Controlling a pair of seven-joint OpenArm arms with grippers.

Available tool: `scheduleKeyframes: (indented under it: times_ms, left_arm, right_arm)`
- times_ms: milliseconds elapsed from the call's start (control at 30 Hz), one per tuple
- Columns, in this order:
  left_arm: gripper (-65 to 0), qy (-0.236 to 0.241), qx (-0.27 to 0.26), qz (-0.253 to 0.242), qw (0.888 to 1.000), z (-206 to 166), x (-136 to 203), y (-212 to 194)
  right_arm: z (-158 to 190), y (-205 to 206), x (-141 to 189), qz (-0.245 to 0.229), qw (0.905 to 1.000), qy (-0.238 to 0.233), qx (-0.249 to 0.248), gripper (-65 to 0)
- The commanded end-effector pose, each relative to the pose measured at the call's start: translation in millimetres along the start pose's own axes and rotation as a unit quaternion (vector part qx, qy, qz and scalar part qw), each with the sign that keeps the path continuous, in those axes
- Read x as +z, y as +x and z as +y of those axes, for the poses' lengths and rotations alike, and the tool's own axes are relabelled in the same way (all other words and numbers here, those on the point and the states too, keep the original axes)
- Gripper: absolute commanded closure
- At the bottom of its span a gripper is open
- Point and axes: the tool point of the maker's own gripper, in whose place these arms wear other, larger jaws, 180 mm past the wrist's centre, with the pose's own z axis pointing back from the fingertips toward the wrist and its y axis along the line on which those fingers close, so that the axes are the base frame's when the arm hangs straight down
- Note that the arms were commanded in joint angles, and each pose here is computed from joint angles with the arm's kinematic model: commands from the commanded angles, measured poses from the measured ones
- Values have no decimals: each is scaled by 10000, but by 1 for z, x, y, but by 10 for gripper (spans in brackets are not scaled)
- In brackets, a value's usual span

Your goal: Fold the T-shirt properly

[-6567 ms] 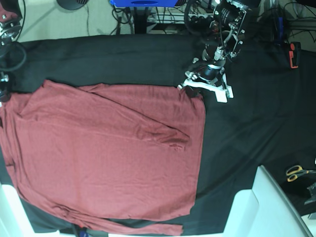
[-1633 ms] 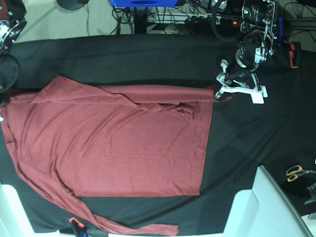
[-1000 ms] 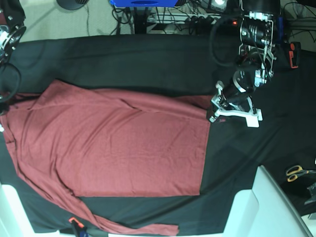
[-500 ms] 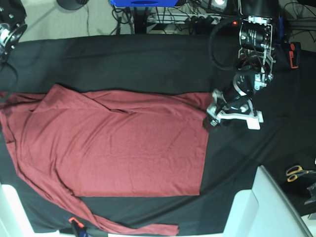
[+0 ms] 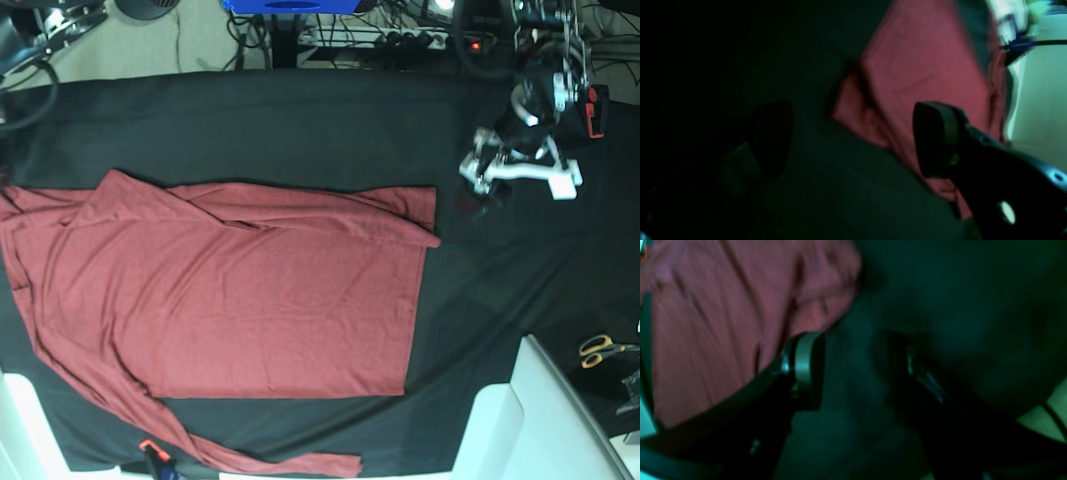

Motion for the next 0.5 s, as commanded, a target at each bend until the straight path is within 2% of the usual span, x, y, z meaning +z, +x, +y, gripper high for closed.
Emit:
scheduleKeyframes:
  times_ms: [0,100,200,267,400,467]
  left_arm:
    - [-538,-292,-97,-66,9995,-11,3,4]
    - [-536,-312,-524,49,9981,-6,10,-4]
    - [-507,-309,-1173,157,9925,-4,11,-15]
    - [-479,-312,-1358,221,9900,-2,15,-25]
    - [-448,-412,-1458,299,9880,-2,18,-33]
    - [-449,-493,-1500,308,9870,-5,19,-34]
  right_arm:
    - [8,29,2,-326,9993,161,86,-251]
    - [12,18,-13,-103,9994,326,-55,-225]
    - [12,23,-21,-144,9990,382,-194,-228]
    - [15,25,-26,-181,9985,432,-279,-230]
    - [14,30,-24,-168,9987,427,-243,-321]
    - [14,32,-24,-184,9986,432,-230,-342]
